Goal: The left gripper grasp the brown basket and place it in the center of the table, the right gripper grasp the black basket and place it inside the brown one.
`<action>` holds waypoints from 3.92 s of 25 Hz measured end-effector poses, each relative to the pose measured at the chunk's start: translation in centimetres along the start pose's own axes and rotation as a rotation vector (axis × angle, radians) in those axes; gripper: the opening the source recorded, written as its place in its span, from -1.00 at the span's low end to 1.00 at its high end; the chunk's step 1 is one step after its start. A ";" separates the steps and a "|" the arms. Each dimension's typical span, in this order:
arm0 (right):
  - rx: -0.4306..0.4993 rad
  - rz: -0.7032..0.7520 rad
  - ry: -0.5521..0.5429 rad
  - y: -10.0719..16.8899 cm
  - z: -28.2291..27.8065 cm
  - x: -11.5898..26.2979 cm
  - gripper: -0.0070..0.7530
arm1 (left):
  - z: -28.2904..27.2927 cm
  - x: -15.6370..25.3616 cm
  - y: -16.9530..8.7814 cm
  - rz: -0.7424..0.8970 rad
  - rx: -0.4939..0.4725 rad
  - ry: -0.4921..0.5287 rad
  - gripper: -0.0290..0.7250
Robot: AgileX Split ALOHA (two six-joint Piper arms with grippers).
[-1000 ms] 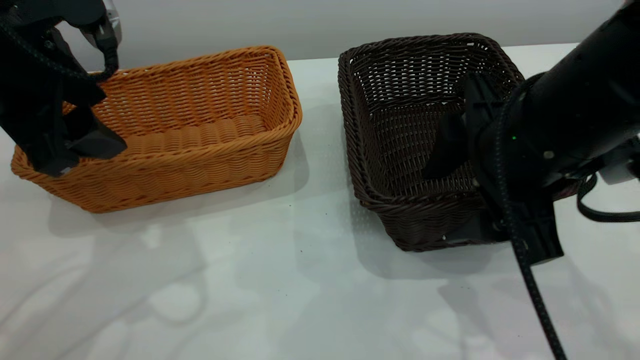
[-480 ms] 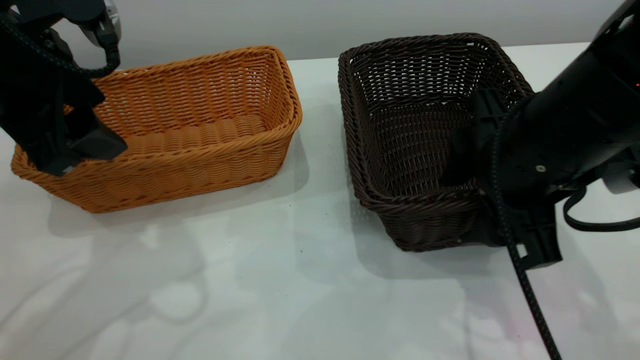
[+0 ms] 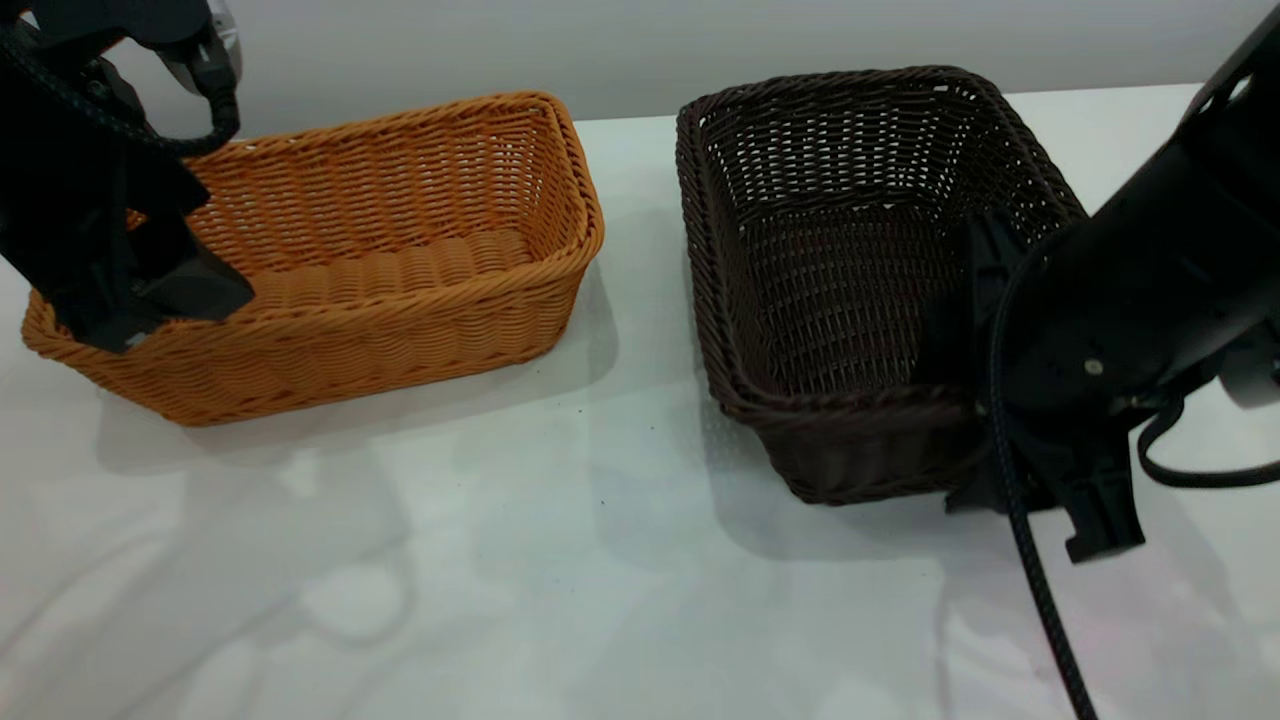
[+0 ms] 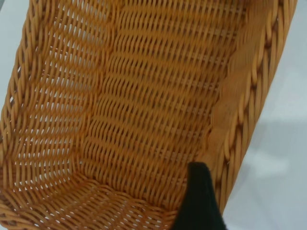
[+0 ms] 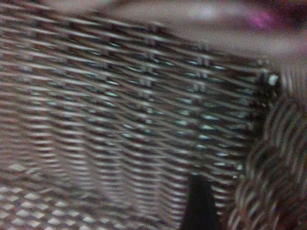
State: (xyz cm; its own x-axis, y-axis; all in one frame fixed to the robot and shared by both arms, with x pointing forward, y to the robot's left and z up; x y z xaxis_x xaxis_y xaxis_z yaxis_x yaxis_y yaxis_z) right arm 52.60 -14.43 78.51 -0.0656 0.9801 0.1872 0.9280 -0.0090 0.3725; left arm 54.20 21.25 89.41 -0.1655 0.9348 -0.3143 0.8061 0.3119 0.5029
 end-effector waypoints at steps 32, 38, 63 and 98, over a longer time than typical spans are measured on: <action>0.003 -0.017 0.023 0.0 -0.4 0.4 -0.18 | 3.6 0.7 -1.0 0.084 0.027 0.019 0.34; 0.009 -0.018 0.030 -0.1 -0.4 0.6 -0.18 | 4.7 0.7 -0.9 0.128 0.006 0.009 0.34; -0.013 -0.133 0.036 0.4 -0.9 0.7 -0.18 | 9.3 0.8 -1.1 0.118 0.024 0.020 -0.35; -0.244 -0.310 0.119 7.9 -9.1 -7.4 -0.35 | 5.9 -7.2 -11.4 0.472 0.308 -0.061 -0.64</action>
State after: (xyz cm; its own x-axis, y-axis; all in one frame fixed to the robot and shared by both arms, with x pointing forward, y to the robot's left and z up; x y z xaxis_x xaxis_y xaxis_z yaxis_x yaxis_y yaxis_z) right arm 57.05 -23.60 88.35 -0.3838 0.9142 0.1301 0.7440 0.2227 0.6299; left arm 49.53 9.98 81.18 0.2786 0.9464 -0.1634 0.9149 -0.2098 0.3449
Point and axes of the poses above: a point on each arm's last joint axis where the gripper is mounted, z pointing out along that axis toward the gripper, y along the wrist's bending axis when the last joint is at zero, x = y × z, the point moved 7 cm from there along z, pointing out along that axis toward the gripper, and after that the axes turned 9 degrees about z, right-handed, at the moved point
